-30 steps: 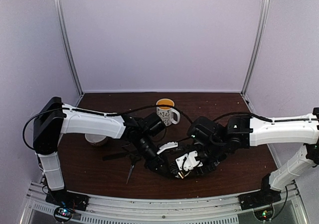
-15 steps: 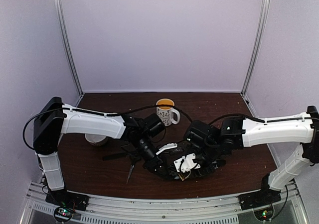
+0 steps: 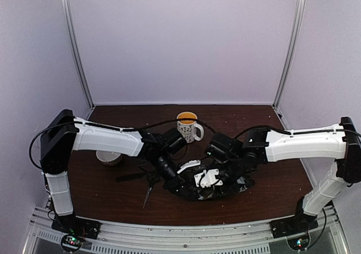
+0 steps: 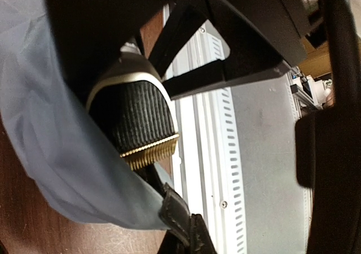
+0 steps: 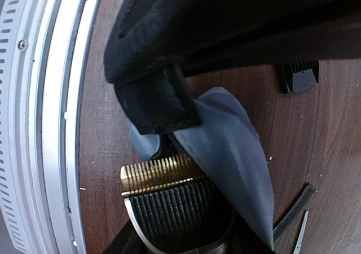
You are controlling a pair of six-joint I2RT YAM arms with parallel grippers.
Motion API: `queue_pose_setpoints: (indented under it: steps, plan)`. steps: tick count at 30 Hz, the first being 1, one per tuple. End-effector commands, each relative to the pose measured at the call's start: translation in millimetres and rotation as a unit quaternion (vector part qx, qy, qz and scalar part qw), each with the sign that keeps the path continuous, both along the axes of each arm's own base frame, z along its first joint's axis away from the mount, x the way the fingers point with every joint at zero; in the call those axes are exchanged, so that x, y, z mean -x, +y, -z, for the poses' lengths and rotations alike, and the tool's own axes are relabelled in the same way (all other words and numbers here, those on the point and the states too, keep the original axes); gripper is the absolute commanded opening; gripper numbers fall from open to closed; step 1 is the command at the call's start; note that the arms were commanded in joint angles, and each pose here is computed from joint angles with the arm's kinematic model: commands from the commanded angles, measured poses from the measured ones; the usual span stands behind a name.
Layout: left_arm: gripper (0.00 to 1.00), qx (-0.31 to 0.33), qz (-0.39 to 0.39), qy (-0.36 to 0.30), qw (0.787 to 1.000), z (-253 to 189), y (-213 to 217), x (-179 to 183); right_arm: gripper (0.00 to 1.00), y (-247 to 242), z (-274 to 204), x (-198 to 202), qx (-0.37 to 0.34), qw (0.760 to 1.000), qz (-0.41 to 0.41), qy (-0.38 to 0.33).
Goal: Sort the hair-cutting tools
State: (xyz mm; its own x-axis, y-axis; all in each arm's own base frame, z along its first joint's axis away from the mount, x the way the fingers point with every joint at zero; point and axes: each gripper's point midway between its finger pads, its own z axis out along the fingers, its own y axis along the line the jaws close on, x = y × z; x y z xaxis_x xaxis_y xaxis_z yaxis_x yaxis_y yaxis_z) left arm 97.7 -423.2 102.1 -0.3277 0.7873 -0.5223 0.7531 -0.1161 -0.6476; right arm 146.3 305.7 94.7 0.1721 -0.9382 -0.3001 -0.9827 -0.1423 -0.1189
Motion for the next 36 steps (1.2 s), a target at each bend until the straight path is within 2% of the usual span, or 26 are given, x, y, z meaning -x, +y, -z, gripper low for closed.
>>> queue_pose_setpoints:
  steps: [1, 4, 9, 15, 20, 23, 27, 36]
  plan:
    - [0.00, -0.001, 0.037, 0.056, 0.998, -5.2, 7.4, 24.8, 0.47, -24.2, 5.5, -41.1, 0.048, 0.992, 0.101, -0.055]
    - [0.00, 0.000, 0.038, 0.057, 0.998, -5.1, 7.0, 24.4, 0.58, -24.5, 8.4, -40.6, 0.049, 0.992, 0.107, -0.050]
    - [0.00, 0.000, 0.035, 0.065, 0.997, -4.0, 8.7, 22.5, 0.62, -26.4, 2.7, -35.5, 0.039, 0.993, 0.105, -0.039]
    - [0.00, -0.015, 0.021, 0.057, 0.998, 3.3, 9.6, 14.5, 0.59, -35.0, -12.4, -29.9, 0.024, 0.994, 0.101, -0.032]
    - [0.00, -0.040, 0.002, 0.043, 0.998, 13.5, 13.3, 7.0, 0.54, -60.2, -18.7, -29.4, -0.014, 0.994, 0.109, -0.017]
    - [0.00, -0.049, -0.006, 0.035, 0.998, 16.0, 13.3, 3.7, 0.53, -81.9, -14.4, -38.0, -0.037, 0.992, 0.122, 0.002]
    - [0.00, -0.063, -0.019, 0.021, 0.998, 19.9, 13.2, -2.9, 0.57, -100.2, -2.7, -49.3, -0.041, 0.991, 0.127, 0.023]
    - [0.00, -0.085, -0.039, 0.003, 0.996, 30.4, 16.4, -12.9, 0.57, -93.4, 29.8, -69.3, -0.021, 0.981, 0.154, 0.114]
